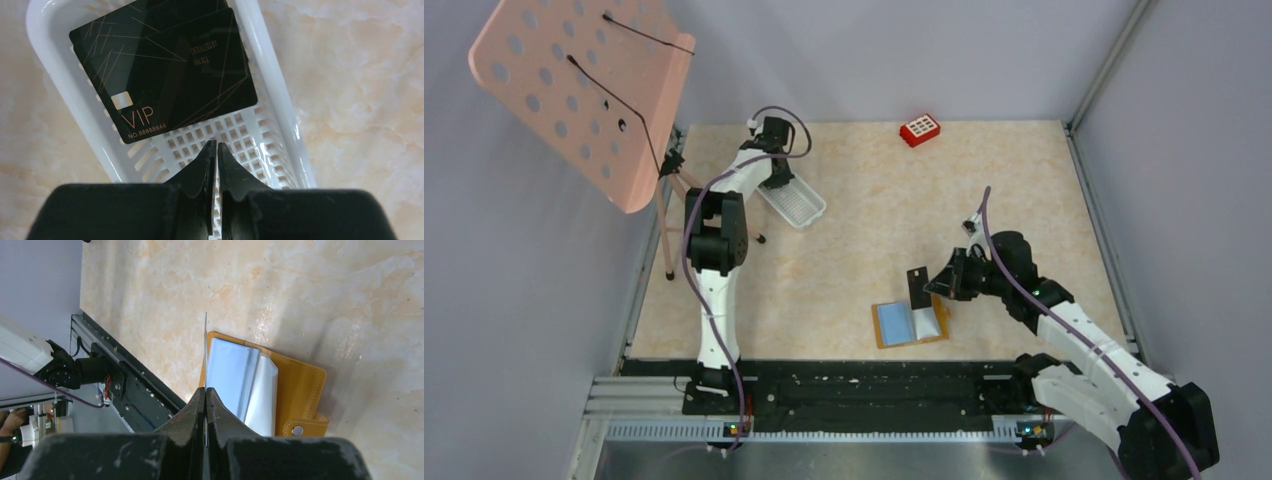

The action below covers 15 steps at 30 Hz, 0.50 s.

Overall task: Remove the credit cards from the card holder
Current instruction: Place the credit card in the storage box.

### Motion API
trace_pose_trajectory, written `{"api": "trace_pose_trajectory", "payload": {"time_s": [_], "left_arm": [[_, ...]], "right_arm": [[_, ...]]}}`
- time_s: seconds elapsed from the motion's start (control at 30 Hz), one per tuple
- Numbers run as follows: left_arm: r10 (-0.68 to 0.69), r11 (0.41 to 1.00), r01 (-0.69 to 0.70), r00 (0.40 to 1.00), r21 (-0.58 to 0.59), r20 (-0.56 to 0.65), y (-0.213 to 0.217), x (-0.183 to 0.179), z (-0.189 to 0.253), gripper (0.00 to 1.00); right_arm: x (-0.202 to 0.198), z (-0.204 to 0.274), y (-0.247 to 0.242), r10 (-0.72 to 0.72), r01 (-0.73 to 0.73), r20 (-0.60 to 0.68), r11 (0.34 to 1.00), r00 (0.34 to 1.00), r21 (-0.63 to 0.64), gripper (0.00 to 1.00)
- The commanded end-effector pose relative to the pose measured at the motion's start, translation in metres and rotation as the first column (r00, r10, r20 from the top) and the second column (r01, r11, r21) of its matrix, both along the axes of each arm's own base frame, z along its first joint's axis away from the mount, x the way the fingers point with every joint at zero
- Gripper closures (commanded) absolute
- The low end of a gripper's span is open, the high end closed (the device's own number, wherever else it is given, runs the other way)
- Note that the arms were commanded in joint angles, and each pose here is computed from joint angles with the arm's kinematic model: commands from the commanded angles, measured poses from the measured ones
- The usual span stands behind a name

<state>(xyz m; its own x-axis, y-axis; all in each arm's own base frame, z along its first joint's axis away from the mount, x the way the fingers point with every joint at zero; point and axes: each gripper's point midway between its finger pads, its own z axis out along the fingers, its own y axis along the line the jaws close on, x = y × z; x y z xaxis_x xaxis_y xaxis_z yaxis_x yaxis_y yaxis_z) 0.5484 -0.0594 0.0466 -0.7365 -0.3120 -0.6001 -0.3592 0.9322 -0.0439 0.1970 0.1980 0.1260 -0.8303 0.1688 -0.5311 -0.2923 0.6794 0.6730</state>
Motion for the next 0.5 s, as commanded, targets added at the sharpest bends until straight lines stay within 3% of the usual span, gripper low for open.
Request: {"api": "trace_pose_trajectory", "payload": {"time_s": [0.0, 0.47], "left_arm": [[0.013, 1.000, -0.014, 0.999, 0.005, 0.037, 0.014, 0.016, 0.006, 0.90], [-0.014, 1.000, 0.012, 0.996, 0.024, 0.090, 0.022, 0.032, 0.008, 0.90]], "right_arm": [[0.009, 0.022, 0.002, -0.002, 0.001, 0.065, 1.000, 0.998, 0.005, 1.00], [0.011, 0.015, 0.001, -0.007, 0.007, 0.055, 1.000, 0.998, -0.010, 1.00]]}}
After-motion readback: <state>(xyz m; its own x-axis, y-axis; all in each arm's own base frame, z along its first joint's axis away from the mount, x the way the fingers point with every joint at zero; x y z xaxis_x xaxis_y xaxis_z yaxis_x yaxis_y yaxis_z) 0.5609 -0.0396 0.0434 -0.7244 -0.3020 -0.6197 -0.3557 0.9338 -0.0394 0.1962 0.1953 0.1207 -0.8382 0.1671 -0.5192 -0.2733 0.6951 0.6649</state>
